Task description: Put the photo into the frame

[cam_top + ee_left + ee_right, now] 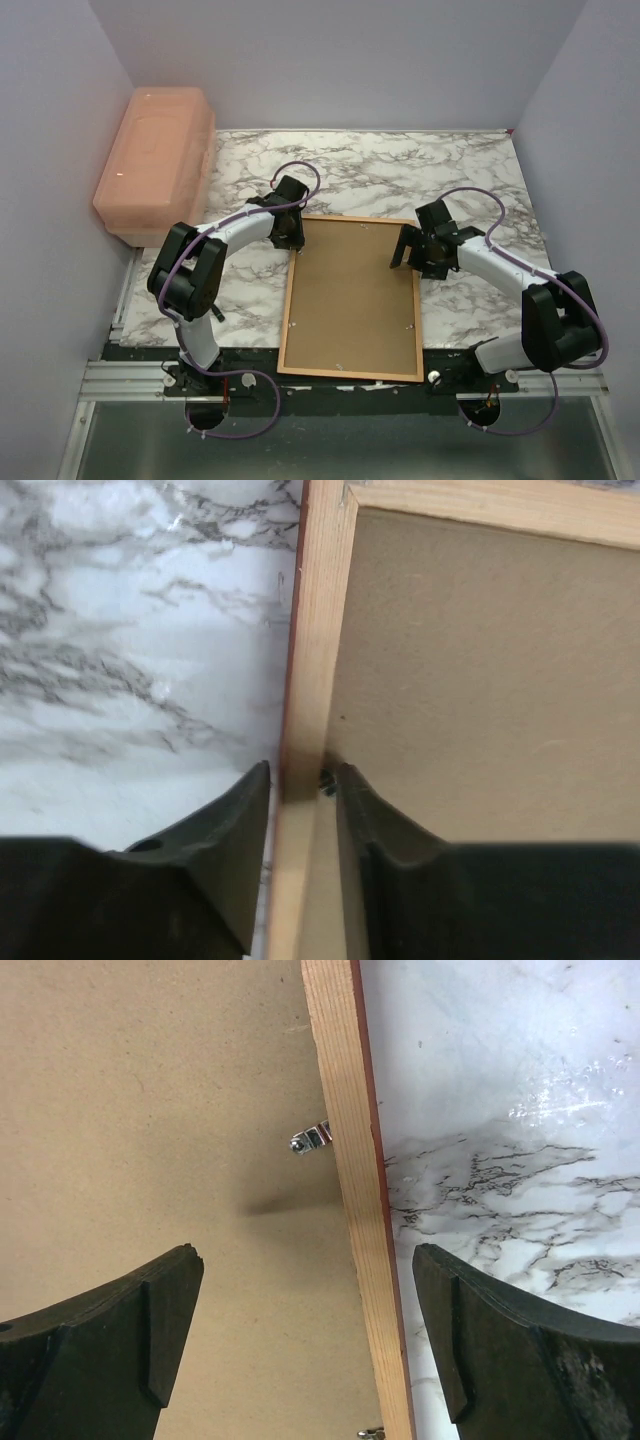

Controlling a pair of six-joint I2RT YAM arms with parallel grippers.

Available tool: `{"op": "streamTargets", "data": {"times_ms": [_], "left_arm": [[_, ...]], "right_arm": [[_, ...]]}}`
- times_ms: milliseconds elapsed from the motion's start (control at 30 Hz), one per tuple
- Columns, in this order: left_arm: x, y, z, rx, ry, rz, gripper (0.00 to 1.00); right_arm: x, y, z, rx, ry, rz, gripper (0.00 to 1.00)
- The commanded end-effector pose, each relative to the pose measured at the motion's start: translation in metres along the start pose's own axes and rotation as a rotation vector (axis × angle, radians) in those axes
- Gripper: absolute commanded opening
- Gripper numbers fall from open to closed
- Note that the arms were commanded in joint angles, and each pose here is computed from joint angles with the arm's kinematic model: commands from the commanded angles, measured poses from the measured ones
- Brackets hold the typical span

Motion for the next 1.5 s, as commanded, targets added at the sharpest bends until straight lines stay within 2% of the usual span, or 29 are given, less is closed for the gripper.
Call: {"op": "streamTargets", "data": {"times_ms": [0,100,200,433,667,900,1133,1300,1467], "left_arm": [[0.001,0.028,0.005,-0.028,-0.003,-0.035,0.5],[0.004,0.034,0.0,-0.025,0.004,-0.04,0.64],[0.007,0.037,-0.012,-0.01,0.015,-0.061,0.69],[0.012,0.042,-0.064,0.084,0.061,-0.181,0.71],[0.007,0.05,-0.118,0.163,0.096,-0.325,0.7],[-0.008,0.062,-0.141,0.197,0.111,-0.456,0.69],[-0.02,0.085,-0.139,0.166,0.122,-0.551,0.69],[-0.037,0.094,-0.148,0.174,0.098,-0.58,0.69],[-0.05,0.104,-0.16,0.187,0.087,-0.636,0.69]], "right_arm": [[-0.003,0.011,-0.008,0.013,-0.012,0.006,0.95],[-0.007,0.015,-0.012,0.018,-0.021,0.0,0.96],[-0.012,0.016,-0.017,0.032,-0.038,-0.007,0.96],[-0.021,0.01,-0.035,0.098,-0.053,-0.002,0.96],[-0.009,-0.001,-0.04,0.176,-0.04,0.087,0.95],[0.038,-0.013,-0.012,0.181,0.017,0.155,0.95],[0.117,-0.027,0.039,0.155,0.117,0.227,0.94],[0.159,-0.051,0.055,0.156,0.182,0.214,0.95],[0.177,-0.068,0.061,0.136,0.235,0.166,0.95]]}}
Point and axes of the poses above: each gripper's point midway between its finger pads, its own y axis back along the fingers, its own x axis along the line the jaws close on, z = x × y, the point moved 8 cm from there along y, back along the fingers, and after that the axes turned 8 degrees about -y, right-handed, at the moved point
